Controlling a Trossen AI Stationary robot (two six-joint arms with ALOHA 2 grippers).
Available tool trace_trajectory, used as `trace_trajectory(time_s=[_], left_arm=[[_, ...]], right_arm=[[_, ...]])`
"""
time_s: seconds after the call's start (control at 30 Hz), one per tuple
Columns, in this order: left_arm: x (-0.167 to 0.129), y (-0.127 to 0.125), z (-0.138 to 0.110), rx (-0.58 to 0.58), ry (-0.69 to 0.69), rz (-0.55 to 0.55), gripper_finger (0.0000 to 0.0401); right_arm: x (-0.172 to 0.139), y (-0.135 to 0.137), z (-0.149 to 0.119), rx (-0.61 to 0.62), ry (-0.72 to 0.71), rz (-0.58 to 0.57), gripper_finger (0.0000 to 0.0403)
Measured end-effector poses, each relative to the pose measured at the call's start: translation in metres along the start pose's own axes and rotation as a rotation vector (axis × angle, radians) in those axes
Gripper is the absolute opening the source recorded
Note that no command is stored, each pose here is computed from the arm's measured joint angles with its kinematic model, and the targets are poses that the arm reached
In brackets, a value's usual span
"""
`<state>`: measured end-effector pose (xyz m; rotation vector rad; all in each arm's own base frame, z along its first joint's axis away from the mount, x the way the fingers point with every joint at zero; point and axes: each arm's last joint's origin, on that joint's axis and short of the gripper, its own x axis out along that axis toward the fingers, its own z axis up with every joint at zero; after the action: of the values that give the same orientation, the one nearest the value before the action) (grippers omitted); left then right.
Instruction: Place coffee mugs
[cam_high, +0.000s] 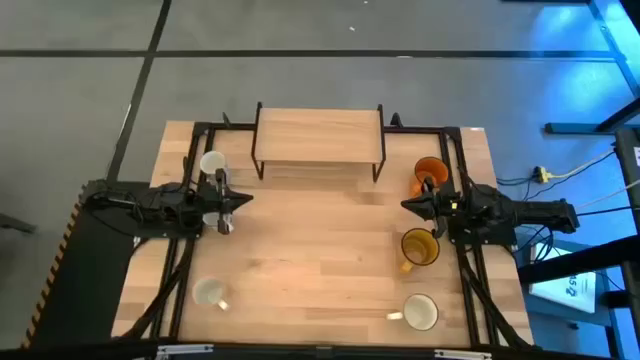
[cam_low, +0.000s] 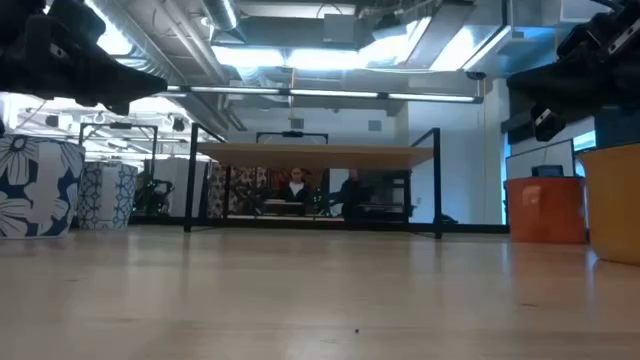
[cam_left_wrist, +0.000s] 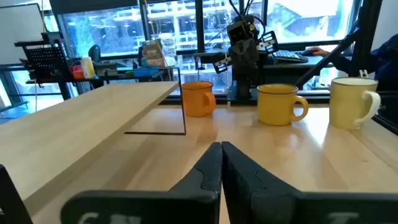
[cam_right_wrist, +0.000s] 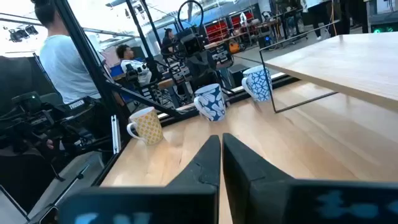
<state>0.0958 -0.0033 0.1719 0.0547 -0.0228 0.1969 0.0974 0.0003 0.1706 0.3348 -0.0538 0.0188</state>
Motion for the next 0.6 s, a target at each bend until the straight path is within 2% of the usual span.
trace_trajectory(time_s=[0.1,0.23,0.4,0.5,0.6], left_arm=[[0.0,0.0,0.0,-0.011,0.0,0.0,0.0],[0.0,0.0,0.007,-0.205,-0.068,-0.019,0.0],[-0.005,0.004,0.031,-0.408,-0.324,-0.029,0.0],[-0.011,0.007,0.045,-0.46,-0.479,-0.015,0.0],[-0.019,0.013,0.058,-0.531,-0.633,0.037,0.0]], right_arm=[[0.0,0.0,0.0,0.0,0.003,-0.001,0.0005],[0.0,0.0,0.0,0.0,0.003,-0.001,0.0005],[0.0,-0.001,0.0,0.001,-0.007,-0.028,0.0005],[0.0,-0.002,0.001,0.002,-0.021,-0.062,0.0005],[0.0,-0.002,0.001,0.055,-0.034,-0.083,0.0005]])
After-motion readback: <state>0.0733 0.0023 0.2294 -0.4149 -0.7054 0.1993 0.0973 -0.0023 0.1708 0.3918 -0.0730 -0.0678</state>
